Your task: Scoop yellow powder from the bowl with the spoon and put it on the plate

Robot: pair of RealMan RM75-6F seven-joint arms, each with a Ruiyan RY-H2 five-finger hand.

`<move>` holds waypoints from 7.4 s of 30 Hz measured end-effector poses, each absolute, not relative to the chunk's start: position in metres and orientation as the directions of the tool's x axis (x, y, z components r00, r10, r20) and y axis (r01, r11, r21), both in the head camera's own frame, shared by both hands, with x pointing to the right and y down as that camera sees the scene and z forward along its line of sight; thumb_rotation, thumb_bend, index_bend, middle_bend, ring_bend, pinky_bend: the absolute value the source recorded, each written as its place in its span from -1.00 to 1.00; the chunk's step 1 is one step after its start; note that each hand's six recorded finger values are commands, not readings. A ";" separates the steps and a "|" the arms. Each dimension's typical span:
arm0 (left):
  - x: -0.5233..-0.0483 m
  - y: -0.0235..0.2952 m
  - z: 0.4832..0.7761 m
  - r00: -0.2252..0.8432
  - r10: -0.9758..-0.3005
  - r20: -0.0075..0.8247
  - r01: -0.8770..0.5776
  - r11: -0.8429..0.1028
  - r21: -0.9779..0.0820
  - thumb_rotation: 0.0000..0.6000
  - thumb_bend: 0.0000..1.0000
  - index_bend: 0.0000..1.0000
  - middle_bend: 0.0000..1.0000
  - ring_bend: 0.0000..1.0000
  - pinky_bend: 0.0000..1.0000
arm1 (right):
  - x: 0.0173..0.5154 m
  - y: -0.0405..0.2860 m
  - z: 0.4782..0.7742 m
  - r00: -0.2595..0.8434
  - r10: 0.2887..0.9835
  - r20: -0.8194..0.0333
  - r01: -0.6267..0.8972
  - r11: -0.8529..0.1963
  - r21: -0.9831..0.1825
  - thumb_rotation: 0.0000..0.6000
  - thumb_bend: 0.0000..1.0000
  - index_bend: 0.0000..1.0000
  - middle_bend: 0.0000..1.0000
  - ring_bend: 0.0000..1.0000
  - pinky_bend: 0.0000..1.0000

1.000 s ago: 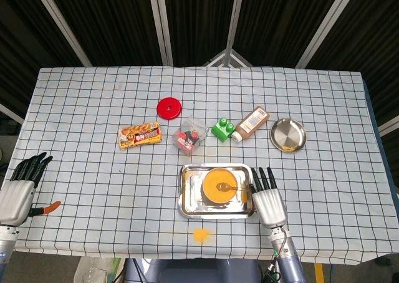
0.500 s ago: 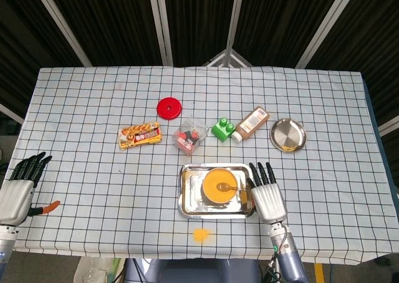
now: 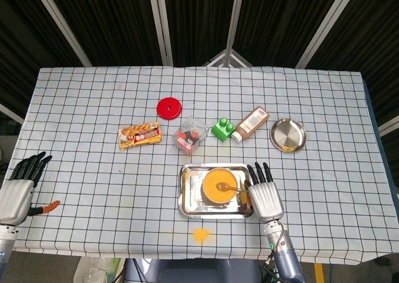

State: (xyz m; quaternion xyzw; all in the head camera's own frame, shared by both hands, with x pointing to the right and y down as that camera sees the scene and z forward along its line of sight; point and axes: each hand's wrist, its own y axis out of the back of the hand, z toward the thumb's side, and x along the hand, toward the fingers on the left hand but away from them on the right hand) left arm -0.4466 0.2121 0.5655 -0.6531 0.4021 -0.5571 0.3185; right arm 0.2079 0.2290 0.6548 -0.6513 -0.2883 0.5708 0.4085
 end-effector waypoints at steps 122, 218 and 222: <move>-0.447 0.212 0.567 0.054 -0.870 0.491 -0.168 -0.493 -0.854 1.00 -1.00 -1.00 -1.00 -1.00 -1.00 | 0.191 0.225 0.665 0.140 0.829 -0.541 -0.002 -0.547 -0.837 1.00 0.04 -0.04 -0.71 -1.00 -1.00; -0.447 0.213 0.567 0.051 -0.865 0.499 -0.180 -0.499 -0.847 1.00 -1.00 -1.00 -1.00 -1.00 -1.00 | 0.192 0.217 0.653 0.129 0.882 -0.453 -0.028 -0.453 -0.891 1.00 0.37 0.85 0.37 0.08 -0.37; -0.447 0.212 0.567 0.050 -0.865 0.500 -0.180 -0.500 -0.847 1.00 -1.00 -1.00 -1.00 -1.00 -1.00 | 0.193 0.217 0.652 0.128 0.884 -0.450 -0.027 -0.450 -0.893 1.00 0.38 0.86 0.37 0.09 -0.36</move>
